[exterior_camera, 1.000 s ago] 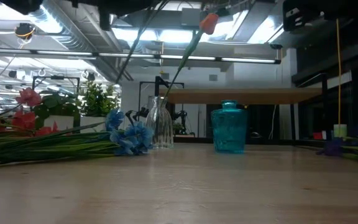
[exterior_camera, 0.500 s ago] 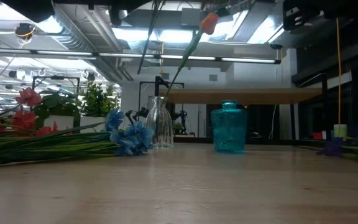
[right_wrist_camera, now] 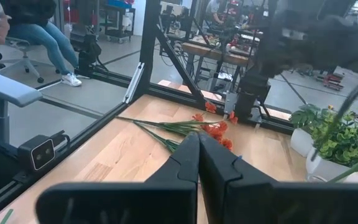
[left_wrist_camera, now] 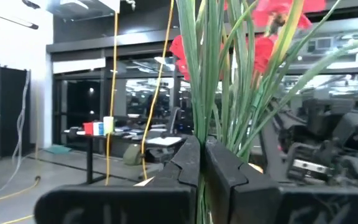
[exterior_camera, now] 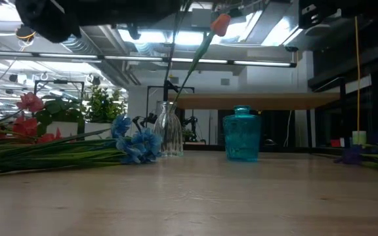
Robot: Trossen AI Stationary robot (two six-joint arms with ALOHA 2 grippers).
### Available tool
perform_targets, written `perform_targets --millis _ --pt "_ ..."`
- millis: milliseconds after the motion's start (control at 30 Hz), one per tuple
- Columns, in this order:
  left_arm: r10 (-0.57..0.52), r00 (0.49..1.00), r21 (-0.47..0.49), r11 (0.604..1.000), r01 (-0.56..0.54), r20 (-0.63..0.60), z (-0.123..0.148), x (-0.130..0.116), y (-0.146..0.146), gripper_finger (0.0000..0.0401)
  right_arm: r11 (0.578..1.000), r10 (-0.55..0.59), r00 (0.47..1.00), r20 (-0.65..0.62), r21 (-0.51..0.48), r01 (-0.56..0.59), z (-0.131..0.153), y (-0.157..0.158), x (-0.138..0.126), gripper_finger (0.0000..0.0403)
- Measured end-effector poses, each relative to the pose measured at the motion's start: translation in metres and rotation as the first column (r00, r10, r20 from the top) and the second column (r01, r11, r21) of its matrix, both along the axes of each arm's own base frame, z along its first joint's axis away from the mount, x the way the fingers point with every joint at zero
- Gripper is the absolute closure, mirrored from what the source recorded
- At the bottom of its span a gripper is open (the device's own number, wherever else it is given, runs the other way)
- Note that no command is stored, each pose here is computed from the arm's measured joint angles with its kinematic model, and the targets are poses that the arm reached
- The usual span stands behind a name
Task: Pick and place flowers into a vace then onto a shelf
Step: Put the red flowers into the transparent vase
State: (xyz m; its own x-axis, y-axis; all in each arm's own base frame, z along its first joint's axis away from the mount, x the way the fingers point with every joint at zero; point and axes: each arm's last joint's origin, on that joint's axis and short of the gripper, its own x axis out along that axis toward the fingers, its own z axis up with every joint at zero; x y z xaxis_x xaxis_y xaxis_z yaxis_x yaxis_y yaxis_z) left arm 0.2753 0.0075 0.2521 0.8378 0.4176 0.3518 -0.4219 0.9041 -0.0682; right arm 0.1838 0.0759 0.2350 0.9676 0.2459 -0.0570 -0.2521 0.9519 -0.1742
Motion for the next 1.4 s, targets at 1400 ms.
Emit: perform_targets --millis 1400 --pt "0.008 0.999 -0.026 1.0 -0.007 0.039 -0.045 0.004 0.012 0.0397 1.0 0.0 1.0 0.001 0.0 0.0 0.0 0.0 0.0 0.0396"
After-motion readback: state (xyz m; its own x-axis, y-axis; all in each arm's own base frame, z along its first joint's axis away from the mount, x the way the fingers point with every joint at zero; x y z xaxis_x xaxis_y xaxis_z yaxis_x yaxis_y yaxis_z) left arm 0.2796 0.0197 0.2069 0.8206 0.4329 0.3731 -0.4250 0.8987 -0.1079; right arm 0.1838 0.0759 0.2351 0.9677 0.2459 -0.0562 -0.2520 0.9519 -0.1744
